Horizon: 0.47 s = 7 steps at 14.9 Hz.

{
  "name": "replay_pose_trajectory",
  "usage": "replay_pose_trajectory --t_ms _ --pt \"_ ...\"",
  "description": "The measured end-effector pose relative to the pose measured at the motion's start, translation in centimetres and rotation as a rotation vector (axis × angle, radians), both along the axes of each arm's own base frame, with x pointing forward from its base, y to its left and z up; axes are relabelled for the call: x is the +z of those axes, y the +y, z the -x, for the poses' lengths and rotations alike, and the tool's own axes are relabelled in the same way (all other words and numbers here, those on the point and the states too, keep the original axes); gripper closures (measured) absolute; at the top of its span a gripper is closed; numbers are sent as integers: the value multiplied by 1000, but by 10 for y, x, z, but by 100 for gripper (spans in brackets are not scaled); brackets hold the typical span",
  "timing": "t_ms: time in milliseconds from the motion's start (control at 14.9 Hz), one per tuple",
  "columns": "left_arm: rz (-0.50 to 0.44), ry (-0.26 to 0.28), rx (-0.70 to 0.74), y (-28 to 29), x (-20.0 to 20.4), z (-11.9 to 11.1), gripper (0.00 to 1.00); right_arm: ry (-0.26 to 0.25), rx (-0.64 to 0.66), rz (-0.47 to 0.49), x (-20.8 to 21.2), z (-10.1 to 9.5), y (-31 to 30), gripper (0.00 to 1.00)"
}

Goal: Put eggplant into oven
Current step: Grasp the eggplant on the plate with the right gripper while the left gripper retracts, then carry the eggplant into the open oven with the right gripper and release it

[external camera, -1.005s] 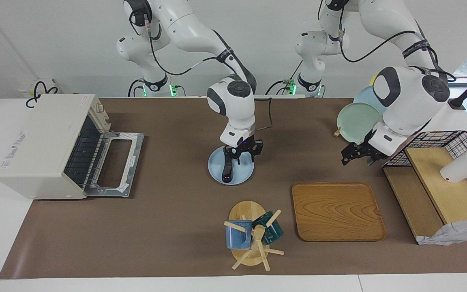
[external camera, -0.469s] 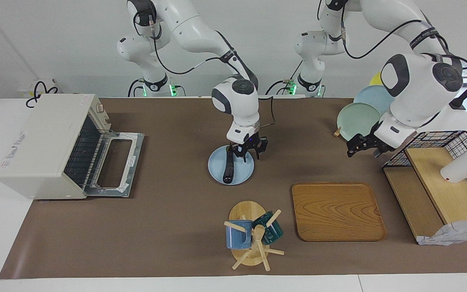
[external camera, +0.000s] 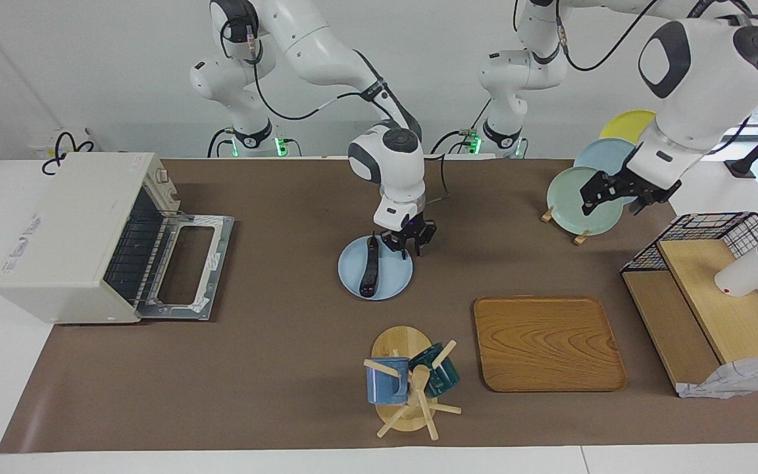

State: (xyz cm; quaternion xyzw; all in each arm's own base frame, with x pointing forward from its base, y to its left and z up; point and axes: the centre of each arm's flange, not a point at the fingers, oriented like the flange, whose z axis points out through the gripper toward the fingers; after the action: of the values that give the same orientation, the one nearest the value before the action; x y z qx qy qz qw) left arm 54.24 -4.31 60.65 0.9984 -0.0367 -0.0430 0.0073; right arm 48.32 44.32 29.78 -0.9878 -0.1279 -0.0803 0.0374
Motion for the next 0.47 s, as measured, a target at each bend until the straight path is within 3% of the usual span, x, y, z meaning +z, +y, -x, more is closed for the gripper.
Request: replay_pose_trajectory --t_ms 268,469 --pt "1 -25 -1 -1 -21 1 0 38 44 170 7 -5 -14 97" --pt "3 -47 -4 -3 -13 0 0 49 -18 285 44 -36 -60 98"
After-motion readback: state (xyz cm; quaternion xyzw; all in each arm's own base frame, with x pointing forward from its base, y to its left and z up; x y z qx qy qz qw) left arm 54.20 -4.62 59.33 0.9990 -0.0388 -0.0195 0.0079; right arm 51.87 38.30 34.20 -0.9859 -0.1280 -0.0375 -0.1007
